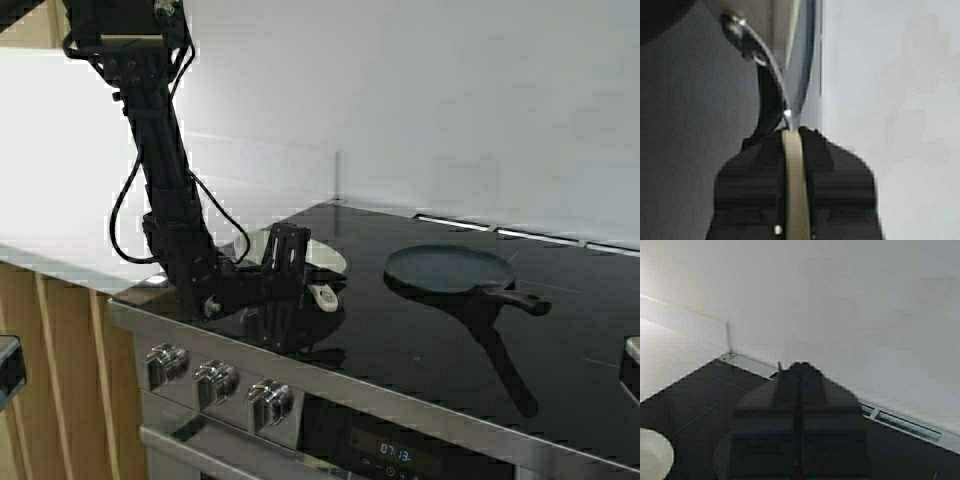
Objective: Wash the pan
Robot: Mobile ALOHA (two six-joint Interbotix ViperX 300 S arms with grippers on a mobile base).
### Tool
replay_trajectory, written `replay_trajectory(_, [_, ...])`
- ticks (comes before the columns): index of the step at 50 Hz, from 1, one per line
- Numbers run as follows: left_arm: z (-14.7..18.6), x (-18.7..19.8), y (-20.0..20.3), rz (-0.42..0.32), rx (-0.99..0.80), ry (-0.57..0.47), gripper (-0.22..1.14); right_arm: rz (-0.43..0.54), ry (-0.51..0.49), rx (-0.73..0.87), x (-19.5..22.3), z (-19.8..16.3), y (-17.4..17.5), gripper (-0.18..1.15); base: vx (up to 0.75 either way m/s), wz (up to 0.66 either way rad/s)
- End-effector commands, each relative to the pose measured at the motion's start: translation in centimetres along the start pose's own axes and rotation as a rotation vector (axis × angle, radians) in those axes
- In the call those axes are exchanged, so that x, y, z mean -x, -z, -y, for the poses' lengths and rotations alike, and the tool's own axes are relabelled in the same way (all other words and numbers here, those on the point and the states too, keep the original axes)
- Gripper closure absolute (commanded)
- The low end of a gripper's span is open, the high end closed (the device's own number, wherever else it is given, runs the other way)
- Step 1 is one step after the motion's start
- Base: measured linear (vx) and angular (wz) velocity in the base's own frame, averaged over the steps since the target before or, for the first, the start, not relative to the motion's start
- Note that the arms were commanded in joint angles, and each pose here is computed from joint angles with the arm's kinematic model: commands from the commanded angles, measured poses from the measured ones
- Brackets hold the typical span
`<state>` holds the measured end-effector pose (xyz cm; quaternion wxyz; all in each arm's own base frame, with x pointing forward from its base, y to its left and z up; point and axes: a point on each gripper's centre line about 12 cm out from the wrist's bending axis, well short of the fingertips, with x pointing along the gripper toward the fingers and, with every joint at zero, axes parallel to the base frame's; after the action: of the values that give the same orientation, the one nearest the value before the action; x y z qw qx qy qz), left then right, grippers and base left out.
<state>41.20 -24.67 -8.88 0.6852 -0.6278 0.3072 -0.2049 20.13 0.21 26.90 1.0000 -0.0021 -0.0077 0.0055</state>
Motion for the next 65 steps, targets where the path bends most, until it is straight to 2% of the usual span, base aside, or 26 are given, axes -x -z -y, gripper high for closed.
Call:
replay_trajectory(1, [4.2,0.0,-0.4,0.007,-0.032,0.092,0.89,0.015,0.0,0.0,-0.3,0.0,-0.6,0.92,0.0,0.05])
replay_trajectory(17, [7.1,2.8,0.3,0.004,-0.054,0.156,0.89,0.005,-0.025,-0.001,-0.4,-0.5,-0.3,0.91,0.0,0.19])
replay_trajectory(31, [8.2,5.2,0.9,0.008,-0.065,0.179,0.89,-0.009,-0.037,0.0,-0.6,-0.8,-0.2,0.91,-0.01,0.39])
replay_trajectory(65, [8.3,5.7,1.2,-0.009,-0.068,0.173,0.89,-0.06,-0.038,0.003,-0.9,-0.8,1.1,0.91,-0.04,0.41])
